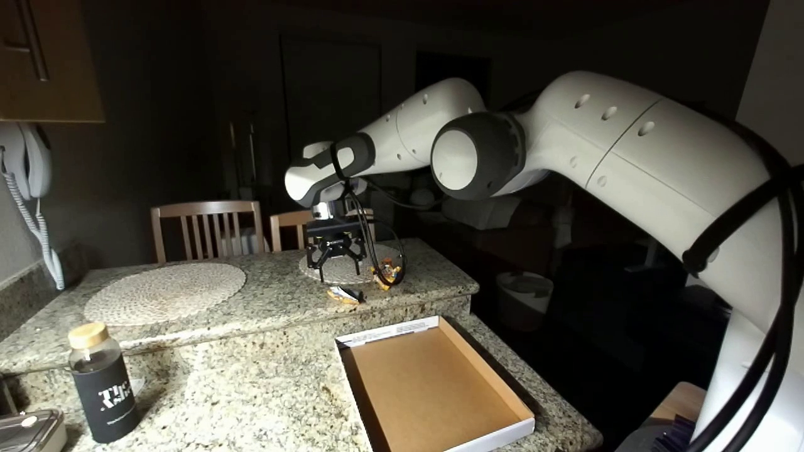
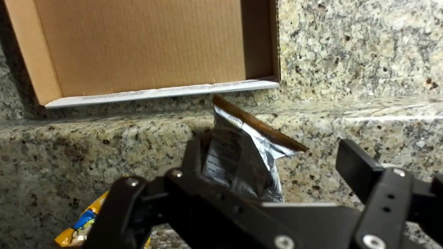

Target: Put the two empty packets into the box

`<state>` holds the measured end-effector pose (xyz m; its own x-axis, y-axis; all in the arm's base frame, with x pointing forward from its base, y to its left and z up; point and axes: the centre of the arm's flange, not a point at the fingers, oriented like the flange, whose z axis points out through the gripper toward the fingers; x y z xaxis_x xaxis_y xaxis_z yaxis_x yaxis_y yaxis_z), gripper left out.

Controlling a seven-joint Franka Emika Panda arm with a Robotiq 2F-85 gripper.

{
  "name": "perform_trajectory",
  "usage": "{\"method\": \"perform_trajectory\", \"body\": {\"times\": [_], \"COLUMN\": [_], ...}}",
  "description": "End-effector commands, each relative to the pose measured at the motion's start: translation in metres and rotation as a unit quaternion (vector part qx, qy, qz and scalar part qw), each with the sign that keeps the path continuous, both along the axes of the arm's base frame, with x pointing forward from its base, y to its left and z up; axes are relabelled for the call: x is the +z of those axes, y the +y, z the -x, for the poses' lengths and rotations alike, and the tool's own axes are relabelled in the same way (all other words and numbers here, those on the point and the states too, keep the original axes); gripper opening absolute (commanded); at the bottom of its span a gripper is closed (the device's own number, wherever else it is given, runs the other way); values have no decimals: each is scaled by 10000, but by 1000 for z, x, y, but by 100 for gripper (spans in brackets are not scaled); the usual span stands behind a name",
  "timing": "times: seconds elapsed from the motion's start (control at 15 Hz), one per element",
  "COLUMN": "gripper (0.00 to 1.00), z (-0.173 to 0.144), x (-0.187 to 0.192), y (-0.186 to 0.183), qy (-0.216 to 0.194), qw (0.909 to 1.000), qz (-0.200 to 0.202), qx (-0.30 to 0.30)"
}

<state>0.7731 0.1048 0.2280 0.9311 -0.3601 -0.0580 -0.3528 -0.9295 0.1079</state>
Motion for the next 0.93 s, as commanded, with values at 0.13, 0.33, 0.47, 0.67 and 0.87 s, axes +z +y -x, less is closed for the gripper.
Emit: {"method": "perform_trajectory", "body": {"times": [0.13,0.33,0.47,0.67,0.87], "gripper": [100,100,100,72,56], "z": [-42,-45,-46,-46,-47], "x": [-15,-27,-35,-45,-49], "y": [8,6,6,5,2], "qy": [105,376,617,881,970], "qw": [9998,9991,9978,9954,9945], "qz": [-47,-34,-42,-35,-70], "qx": [168,186,252,361,378]}}
